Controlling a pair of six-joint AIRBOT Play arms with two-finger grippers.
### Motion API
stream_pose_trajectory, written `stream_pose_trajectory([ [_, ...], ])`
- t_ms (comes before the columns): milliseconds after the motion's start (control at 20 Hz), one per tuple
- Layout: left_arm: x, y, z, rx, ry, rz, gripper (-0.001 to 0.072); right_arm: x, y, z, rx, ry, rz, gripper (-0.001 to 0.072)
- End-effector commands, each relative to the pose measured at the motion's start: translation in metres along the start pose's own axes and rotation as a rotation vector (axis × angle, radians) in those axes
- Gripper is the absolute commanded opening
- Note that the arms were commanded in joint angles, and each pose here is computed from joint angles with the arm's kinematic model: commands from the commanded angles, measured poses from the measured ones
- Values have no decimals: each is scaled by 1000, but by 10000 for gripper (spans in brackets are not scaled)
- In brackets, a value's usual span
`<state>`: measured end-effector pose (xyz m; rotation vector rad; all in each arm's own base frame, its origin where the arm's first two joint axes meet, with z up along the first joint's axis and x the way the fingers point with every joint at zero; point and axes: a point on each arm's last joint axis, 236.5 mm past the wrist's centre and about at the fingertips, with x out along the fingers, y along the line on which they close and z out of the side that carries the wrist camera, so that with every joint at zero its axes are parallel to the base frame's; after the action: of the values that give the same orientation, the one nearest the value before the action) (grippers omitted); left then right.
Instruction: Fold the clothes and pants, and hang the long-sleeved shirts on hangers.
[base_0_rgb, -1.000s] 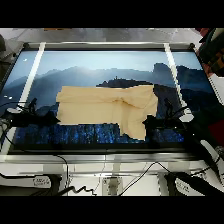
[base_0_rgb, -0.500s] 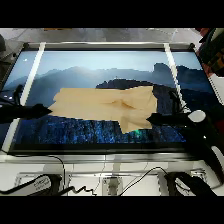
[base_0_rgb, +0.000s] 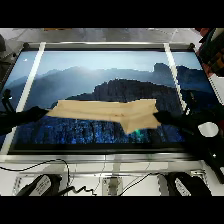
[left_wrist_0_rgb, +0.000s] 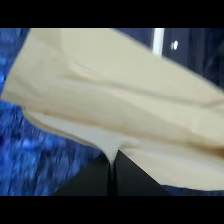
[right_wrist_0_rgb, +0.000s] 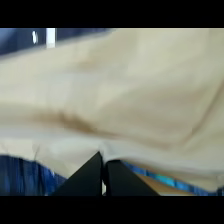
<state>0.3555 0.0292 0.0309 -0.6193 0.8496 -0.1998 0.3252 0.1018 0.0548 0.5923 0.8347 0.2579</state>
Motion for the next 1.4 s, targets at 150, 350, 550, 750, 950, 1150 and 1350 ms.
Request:
stream_pose_trajectory([
  [150, 44, 21, 63, -73, -296, 146, 24, 63, -39, 96, 178, -383, -100, 7],
  [350, 81, 34, 71, -22, -374, 282, 589, 125, -61, 91, 182, -319, -169, 78],
  [550, 84, 35, 72, 137, -361, 336, 720, 143, -55, 85, 148, -231, -158, 597],
  [750, 82, 56, 43, 73, -205, 287, 720, 145, -40, 73, 65, -131, -139, 597],
  [950, 95, 55, -10, -66, 121, 99, 711, 145, -24, 52, 29, 5, -104, 596],
  [1150, 128, 41, -11, -53, 256, -1, 712, 142, -10, 37, 11, 106, -72, 594],
  [1350, 167, 21, -16, 12, 314, -33, 708, 139, -5, 19, -1, 187, -57, 503],
])
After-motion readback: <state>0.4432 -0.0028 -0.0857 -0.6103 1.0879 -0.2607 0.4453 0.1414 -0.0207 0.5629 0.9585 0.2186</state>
